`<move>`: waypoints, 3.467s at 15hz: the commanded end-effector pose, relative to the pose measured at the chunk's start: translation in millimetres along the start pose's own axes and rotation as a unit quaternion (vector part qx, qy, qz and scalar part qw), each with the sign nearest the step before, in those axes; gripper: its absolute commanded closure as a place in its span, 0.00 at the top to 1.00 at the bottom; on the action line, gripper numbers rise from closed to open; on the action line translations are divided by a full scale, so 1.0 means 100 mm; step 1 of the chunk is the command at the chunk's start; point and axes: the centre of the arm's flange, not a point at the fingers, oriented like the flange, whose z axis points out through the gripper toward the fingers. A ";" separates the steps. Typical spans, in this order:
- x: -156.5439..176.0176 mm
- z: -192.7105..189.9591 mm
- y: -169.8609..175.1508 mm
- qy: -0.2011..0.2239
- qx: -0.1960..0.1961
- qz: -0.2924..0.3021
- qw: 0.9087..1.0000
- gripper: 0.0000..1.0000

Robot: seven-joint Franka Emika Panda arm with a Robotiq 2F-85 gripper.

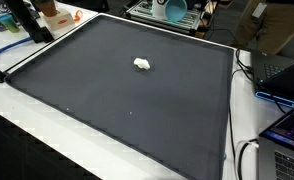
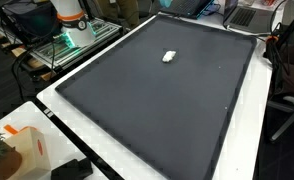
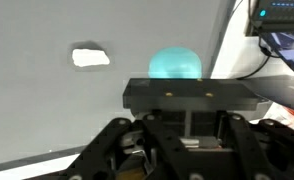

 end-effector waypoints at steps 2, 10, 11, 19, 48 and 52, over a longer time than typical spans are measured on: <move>0.08 0.29 -0.07 -0.018 -0.100 -0.087 0.991 0.22; 0.18 0.58 0.06 -0.004 -0.172 -0.150 0.974 0.47; 0.19 0.59 0.07 -0.004 -0.173 -0.150 0.973 0.22; 0.36 0.56 0.36 -0.073 -0.131 -0.367 0.918 0.22; 0.39 1.59 0.63 -0.106 -0.104 -0.533 0.833 0.22; 0.38 1.79 0.77 -0.124 -0.086 -0.514 0.845 0.22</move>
